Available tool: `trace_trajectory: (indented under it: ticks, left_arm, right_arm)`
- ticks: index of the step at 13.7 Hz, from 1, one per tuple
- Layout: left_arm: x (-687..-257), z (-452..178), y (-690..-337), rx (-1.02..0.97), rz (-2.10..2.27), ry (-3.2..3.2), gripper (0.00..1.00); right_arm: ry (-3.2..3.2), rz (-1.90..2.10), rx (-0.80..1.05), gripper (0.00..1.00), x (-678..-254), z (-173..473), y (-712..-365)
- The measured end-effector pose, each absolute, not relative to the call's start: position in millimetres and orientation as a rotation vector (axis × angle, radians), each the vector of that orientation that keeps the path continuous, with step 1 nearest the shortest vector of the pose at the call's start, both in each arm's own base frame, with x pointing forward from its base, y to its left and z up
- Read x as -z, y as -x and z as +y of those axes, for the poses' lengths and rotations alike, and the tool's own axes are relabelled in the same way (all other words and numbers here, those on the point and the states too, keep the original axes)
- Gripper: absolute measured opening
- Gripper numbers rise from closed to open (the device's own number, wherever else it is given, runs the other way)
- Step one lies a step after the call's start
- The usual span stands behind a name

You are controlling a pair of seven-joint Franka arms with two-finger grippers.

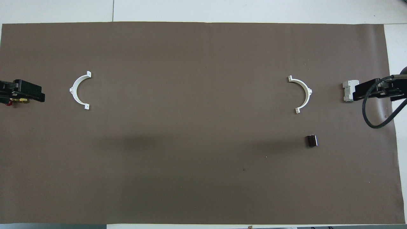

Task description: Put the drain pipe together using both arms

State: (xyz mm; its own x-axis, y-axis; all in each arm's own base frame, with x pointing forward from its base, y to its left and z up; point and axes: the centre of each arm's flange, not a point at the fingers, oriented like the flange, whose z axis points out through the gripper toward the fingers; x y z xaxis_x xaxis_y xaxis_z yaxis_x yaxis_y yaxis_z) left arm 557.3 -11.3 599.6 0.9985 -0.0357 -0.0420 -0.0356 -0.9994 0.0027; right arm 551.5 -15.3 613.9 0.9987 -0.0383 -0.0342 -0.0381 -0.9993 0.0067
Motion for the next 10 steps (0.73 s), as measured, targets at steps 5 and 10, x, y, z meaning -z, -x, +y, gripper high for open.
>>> trace_trajectory:
  ticks: [5,10]
  left_arm:
    - [-600.4,-11.2,-557.0,0.063,-0.055,-3.139,1.00]
    - [-600.5,-10.9,-556.9,0.063,-0.055,-3.139,1.00]
  right_arm:
    - [-3.135,-0.055,0.054,1.00,-613.9,-13.5,-551.6]
    - [-3.138,-0.043,0.020,1.00,-614.4,-9.5,-554.2]
